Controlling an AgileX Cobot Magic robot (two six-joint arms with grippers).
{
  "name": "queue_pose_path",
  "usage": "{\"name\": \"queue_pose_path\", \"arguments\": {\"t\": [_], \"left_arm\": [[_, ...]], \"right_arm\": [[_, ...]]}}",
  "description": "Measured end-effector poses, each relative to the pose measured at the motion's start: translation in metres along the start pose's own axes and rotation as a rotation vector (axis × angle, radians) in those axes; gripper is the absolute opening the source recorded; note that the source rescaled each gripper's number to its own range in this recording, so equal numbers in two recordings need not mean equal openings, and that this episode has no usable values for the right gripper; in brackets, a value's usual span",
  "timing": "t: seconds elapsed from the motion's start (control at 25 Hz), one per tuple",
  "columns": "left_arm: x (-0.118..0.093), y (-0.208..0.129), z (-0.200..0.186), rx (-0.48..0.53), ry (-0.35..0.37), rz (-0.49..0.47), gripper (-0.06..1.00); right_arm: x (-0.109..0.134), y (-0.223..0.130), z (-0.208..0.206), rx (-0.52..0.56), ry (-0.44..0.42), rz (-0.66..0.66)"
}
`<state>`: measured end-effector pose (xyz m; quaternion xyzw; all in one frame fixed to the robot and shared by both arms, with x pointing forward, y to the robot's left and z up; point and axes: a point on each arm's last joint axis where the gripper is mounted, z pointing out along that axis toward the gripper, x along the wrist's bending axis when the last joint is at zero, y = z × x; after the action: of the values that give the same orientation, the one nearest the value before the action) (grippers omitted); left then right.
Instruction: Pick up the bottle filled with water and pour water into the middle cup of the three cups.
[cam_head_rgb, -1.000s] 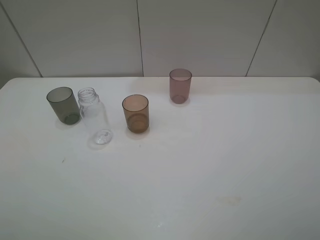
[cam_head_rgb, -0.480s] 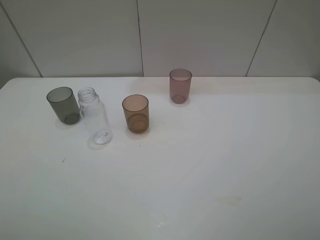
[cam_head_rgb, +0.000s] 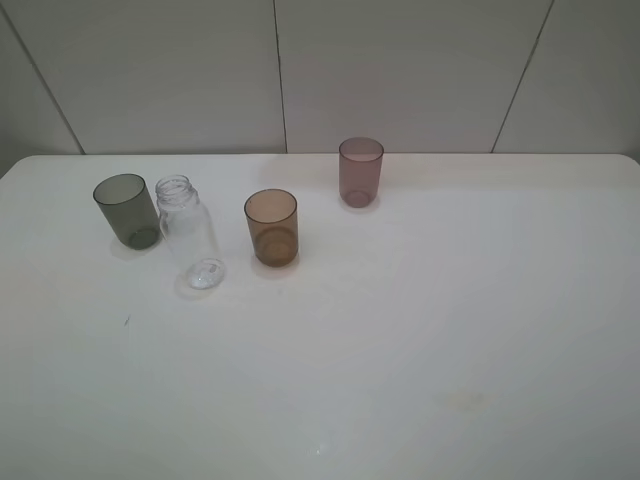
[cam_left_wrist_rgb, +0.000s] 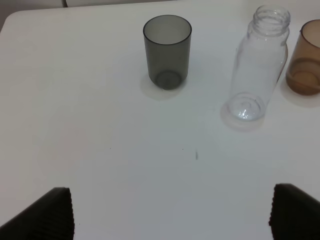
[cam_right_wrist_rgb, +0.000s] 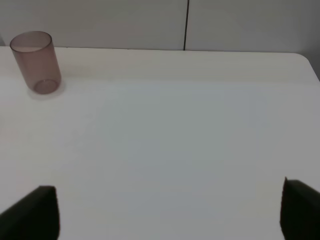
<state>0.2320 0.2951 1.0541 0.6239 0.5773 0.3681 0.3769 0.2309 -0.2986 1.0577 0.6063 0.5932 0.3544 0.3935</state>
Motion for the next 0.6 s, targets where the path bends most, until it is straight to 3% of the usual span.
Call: {"name": "queue_pose_path", "arguments": {"t": [0.6], "left_arm": [[0.0000,0.0000,0.0000,0.000,0.000,0.000,1.00]], "right_arm": [[0.0000,0.0000,0.0000,0.000,0.000,0.000]]}}
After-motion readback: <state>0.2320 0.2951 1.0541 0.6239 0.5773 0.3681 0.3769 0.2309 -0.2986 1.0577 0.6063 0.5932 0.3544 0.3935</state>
